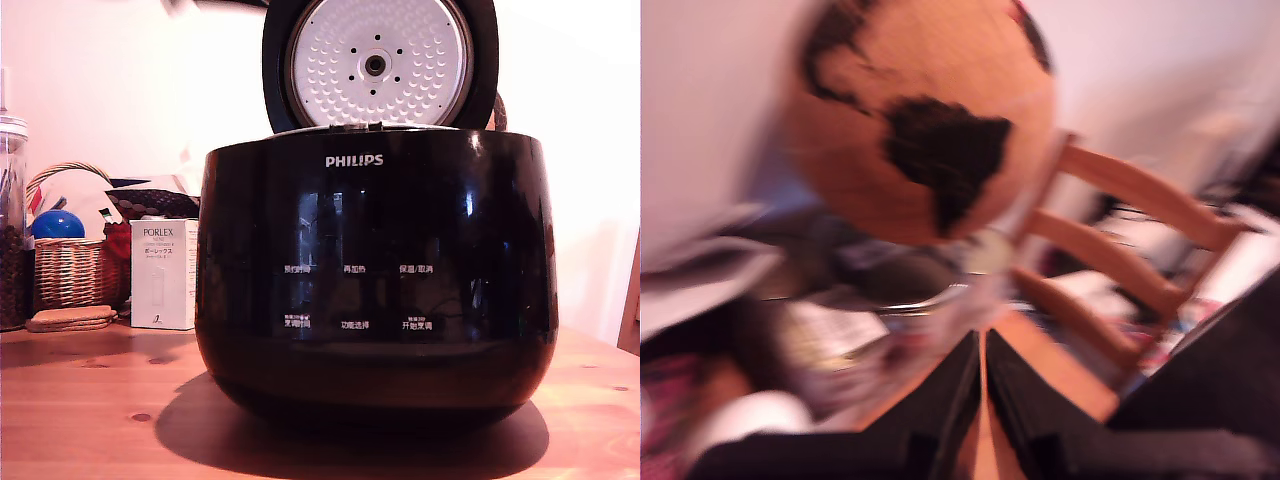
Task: Close the rice cooker by pressing the lid down with medium force
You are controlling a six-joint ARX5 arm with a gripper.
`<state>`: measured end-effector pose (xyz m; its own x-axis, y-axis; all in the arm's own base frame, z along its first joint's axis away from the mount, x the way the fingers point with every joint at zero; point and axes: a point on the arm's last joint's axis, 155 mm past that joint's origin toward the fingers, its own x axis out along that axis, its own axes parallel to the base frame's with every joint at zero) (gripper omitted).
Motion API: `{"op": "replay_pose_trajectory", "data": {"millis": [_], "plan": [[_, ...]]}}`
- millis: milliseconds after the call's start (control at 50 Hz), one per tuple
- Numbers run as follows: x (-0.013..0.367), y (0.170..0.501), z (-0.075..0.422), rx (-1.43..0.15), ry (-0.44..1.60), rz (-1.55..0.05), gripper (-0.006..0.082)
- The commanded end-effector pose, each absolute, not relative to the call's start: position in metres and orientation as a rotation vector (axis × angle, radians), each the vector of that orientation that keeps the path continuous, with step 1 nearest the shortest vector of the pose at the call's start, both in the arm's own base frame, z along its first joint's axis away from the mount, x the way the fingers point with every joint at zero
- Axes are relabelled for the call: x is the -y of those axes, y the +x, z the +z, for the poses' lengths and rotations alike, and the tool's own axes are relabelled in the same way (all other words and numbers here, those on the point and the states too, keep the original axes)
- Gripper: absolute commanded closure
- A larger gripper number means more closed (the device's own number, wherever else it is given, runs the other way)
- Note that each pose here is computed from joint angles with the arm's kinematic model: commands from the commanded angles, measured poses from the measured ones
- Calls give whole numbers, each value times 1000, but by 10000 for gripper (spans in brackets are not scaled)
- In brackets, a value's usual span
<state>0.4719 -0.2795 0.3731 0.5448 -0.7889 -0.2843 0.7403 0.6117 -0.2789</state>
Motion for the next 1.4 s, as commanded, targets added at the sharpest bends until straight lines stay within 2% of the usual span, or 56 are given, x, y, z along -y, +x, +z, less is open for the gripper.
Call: {"op": "replay_pose_trajectory", "data": {"millis": [0,420,800,1380], "plan": [[284,475,389,-387,-191,-954,791],[316,493,388,-430,-328,-1096,791],[335,493,385,-413,-336,-1136,791],[366,495,345,-492,-371,-1190,791]]}}
